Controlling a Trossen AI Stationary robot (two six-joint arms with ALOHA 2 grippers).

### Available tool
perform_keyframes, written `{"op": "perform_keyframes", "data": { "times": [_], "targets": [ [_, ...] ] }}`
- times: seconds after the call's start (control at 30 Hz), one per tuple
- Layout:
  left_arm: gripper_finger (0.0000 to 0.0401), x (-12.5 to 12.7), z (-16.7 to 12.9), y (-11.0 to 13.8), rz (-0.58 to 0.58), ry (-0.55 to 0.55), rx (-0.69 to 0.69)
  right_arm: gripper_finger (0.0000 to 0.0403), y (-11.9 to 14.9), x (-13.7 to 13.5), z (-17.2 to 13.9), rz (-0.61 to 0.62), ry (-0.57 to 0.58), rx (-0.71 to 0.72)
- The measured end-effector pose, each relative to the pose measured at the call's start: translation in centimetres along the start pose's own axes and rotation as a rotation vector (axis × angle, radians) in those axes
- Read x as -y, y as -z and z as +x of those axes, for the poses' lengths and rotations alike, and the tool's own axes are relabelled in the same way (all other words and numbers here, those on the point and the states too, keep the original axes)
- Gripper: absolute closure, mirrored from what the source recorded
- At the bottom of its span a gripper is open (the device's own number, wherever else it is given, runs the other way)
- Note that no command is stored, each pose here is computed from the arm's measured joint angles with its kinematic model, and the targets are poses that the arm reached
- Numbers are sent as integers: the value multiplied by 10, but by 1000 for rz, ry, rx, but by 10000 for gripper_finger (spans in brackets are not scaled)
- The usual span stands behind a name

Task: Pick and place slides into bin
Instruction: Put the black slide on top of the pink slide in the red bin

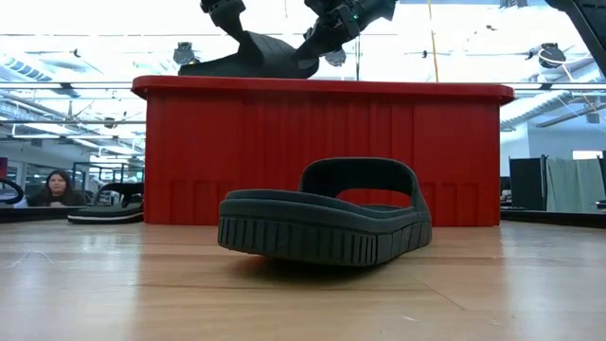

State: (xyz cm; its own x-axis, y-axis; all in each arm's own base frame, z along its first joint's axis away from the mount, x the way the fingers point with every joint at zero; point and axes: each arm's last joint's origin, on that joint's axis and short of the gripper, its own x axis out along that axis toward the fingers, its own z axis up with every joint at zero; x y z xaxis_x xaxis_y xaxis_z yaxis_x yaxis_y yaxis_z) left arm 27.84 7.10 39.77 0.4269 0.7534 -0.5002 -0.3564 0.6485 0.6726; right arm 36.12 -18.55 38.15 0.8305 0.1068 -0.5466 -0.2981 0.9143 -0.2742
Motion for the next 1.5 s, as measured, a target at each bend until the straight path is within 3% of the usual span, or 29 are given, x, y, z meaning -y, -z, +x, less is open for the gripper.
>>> {"op": "perform_keyframes", "data": {
  "times": [0.57,1.07,1.3,1.5],
  "targets": [
    [400,1,0,0,-13,15,3,381,0,0,0,0,1,-2],
    [401,1,0,0,-11,28,2,287,0,1,0,-4,6,4],
    [401,0,2,3,-35,35,-18,271,0,1,0,-6,6,4],
    [401,1,3,3,-48,59,-18,276,-1,2,-6,-12,129,-88]
  ]
}}
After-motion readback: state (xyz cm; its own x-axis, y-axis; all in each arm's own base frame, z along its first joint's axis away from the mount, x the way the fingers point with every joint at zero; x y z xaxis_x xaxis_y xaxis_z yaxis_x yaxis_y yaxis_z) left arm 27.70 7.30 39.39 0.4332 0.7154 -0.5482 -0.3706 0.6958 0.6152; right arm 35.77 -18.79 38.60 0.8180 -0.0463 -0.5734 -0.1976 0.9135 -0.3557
